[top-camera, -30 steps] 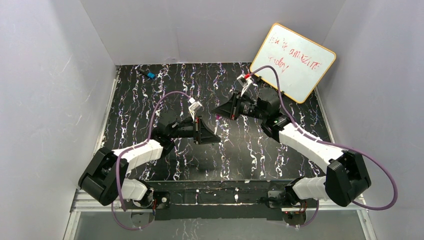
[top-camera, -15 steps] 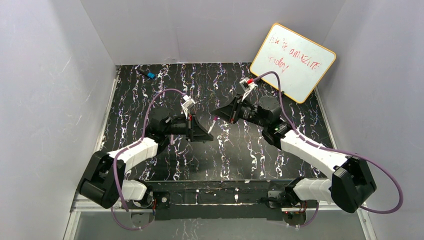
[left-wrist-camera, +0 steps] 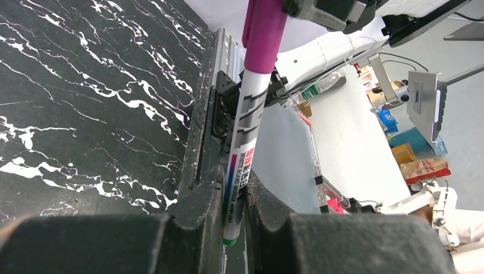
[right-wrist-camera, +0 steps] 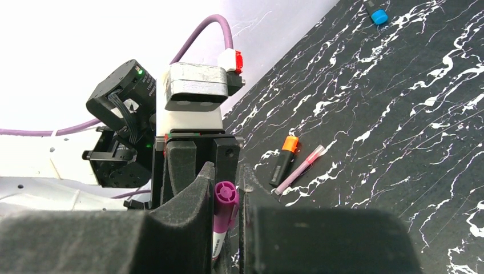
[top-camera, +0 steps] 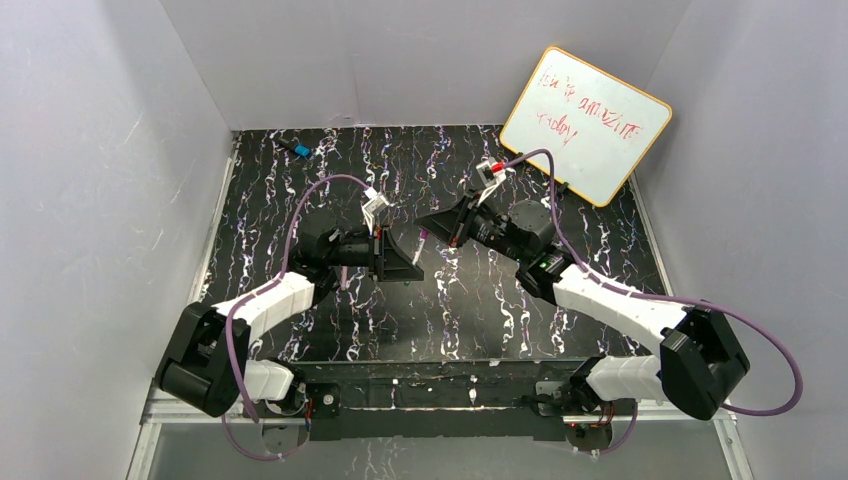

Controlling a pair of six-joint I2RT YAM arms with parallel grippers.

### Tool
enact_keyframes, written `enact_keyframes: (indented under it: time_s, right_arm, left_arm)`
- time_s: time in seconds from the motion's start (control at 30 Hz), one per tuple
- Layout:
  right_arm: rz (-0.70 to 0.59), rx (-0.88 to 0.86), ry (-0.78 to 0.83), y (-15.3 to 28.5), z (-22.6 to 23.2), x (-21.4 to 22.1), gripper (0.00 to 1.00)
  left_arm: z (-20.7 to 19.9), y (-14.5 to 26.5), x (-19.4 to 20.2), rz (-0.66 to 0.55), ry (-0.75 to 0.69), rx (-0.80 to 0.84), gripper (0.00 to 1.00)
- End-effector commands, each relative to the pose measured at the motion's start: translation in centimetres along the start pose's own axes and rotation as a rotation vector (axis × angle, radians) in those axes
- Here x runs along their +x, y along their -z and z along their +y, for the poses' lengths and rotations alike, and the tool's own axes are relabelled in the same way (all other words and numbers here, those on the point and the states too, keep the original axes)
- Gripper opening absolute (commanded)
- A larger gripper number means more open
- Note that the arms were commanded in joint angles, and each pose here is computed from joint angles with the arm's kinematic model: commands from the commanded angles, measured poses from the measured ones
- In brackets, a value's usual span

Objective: Insert the pens into the pen caps

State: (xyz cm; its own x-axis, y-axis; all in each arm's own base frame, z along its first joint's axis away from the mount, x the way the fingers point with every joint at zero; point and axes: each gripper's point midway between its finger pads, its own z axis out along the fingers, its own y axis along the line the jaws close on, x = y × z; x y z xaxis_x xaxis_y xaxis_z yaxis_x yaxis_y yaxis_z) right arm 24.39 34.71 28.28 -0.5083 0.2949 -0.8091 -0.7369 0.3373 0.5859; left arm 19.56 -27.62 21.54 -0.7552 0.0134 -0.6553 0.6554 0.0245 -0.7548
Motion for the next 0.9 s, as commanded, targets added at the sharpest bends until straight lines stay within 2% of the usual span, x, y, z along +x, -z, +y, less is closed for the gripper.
enact_keyframes:
  time_s: [0.0, 0.87]
  right_arm:
    - [0.582, -0.144, -0.186, 5.0, 3.5, 16.2, 0.01]
    - [0.708, -0.173, -0.248, 6.6, 5.5, 22.1, 0.01]
  left_arm:
    - [-1.9, 2.0, -12.5, -0.41, -0.244, -0.132, 0.0]
    - [-3.0, 3.7, -18.5, -0.49, -0.351, -0.151, 0.0]
